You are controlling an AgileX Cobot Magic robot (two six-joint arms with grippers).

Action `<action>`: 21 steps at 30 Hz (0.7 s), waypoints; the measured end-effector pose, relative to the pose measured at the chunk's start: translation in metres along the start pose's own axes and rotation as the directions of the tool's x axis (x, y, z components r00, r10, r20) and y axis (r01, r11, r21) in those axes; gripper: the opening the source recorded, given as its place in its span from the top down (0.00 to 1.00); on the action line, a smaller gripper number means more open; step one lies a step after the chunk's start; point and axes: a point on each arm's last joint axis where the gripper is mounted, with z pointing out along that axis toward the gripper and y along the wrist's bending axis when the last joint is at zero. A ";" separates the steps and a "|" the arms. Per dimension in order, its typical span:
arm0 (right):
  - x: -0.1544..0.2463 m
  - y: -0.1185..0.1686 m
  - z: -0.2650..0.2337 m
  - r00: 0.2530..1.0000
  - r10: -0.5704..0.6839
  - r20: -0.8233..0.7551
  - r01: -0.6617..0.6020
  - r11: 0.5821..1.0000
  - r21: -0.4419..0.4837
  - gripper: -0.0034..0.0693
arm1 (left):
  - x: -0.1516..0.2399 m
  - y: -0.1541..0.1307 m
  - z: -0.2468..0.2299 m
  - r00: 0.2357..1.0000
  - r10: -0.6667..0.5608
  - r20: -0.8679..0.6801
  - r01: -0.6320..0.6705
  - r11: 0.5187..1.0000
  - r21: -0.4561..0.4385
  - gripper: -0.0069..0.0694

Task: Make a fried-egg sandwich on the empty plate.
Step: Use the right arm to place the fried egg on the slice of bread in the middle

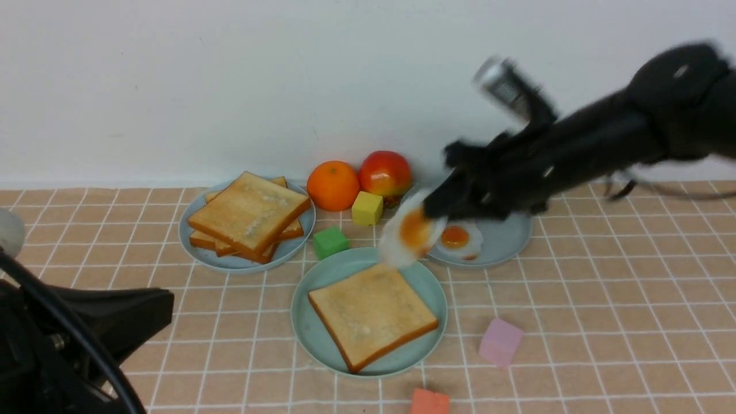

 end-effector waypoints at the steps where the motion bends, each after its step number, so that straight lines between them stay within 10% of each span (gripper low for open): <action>1: 0.012 0.001 0.015 1.000 0.011 -0.005 -0.011 1.000 -0.006 0.87 | 0.000 0.000 0.000 1.000 0.000 -0.001 0.000 1.000 -0.001 0.93; 15: 0.034 -0.037 0.088 0.982 0.187 0.022 -0.188 0.980 0.060 0.76 | 0.000 0.000 0.000 1.000 0.001 -0.002 -0.001 1.000 -0.001 0.93; 21: 0.037 -0.037 0.086 0.982 0.188 -0.026 -0.187 0.982 0.038 0.34 | 0.001 0.000 0.000 1.000 -0.006 -0.006 0.006 1.000 -0.003 0.92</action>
